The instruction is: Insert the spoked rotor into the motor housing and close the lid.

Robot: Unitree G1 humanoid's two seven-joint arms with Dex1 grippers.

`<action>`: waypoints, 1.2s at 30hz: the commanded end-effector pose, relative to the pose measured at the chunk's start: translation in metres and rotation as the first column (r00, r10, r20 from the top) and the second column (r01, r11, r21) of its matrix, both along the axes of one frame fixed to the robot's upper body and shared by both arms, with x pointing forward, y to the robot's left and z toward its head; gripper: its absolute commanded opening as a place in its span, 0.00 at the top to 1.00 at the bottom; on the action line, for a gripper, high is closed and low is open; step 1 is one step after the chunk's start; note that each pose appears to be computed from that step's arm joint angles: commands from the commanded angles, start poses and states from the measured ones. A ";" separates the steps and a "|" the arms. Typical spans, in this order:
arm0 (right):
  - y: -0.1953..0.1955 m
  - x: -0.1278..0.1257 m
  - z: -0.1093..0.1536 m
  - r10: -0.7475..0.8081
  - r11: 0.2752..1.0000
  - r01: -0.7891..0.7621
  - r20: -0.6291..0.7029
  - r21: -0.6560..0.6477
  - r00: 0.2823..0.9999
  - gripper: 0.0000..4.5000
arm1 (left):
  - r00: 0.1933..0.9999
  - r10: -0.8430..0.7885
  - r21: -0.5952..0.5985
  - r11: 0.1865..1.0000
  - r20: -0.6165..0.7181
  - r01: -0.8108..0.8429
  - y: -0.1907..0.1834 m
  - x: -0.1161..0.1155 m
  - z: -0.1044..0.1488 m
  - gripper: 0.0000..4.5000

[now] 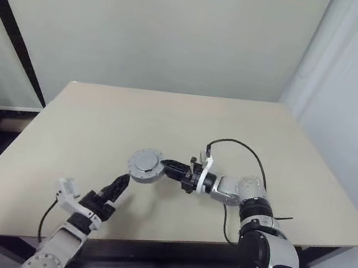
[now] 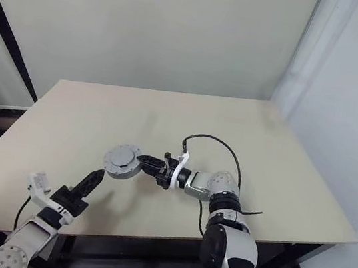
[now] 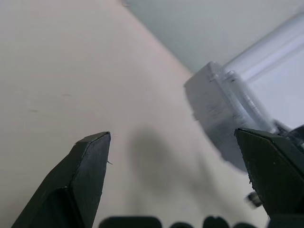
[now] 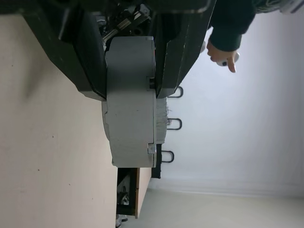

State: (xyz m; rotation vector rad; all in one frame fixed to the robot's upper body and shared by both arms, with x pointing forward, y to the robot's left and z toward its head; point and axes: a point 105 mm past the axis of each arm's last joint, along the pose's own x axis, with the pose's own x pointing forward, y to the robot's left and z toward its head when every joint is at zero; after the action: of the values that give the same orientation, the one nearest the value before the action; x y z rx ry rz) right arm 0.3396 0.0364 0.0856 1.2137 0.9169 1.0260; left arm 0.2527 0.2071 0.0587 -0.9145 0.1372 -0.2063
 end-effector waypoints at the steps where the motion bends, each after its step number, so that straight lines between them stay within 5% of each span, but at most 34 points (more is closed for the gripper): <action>1: 0.034 -0.016 0.028 0.065 0.987 -0.070 0.038 0.144 0.997 0.73 | 0.997 -0.022 -0.028 0.999 0.076 0.024 -0.012 0.007 0.018 0.00; 17: 0.033 -0.029 0.015 0.105 0.991 -0.106 0.016 0.083 0.994 0.73 | 0.994 -0.052 -0.226 0.971 0.098 0.073 -0.042 0.034 0.016 0.00; 25: 0.034 -0.029 0.016 0.103 0.992 -0.105 0.037 0.073 0.994 0.73 | 0.990 -0.133 -0.216 0.966 0.054 0.141 -0.052 0.028 0.005 0.46; 36: 0.034 -0.024 0.015 0.069 0.996 -0.074 0.090 0.051 0.994 0.73 | 0.984 -0.134 -0.248 0.955 0.118 0.160 -0.055 0.030 0.013 0.48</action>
State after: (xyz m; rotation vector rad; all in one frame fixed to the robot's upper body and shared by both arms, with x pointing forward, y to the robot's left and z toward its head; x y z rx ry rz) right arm 0.3241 0.0369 0.0721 1.1424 0.9344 1.0277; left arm 0.2789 0.1722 0.0561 -1.1744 0.1027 -0.3060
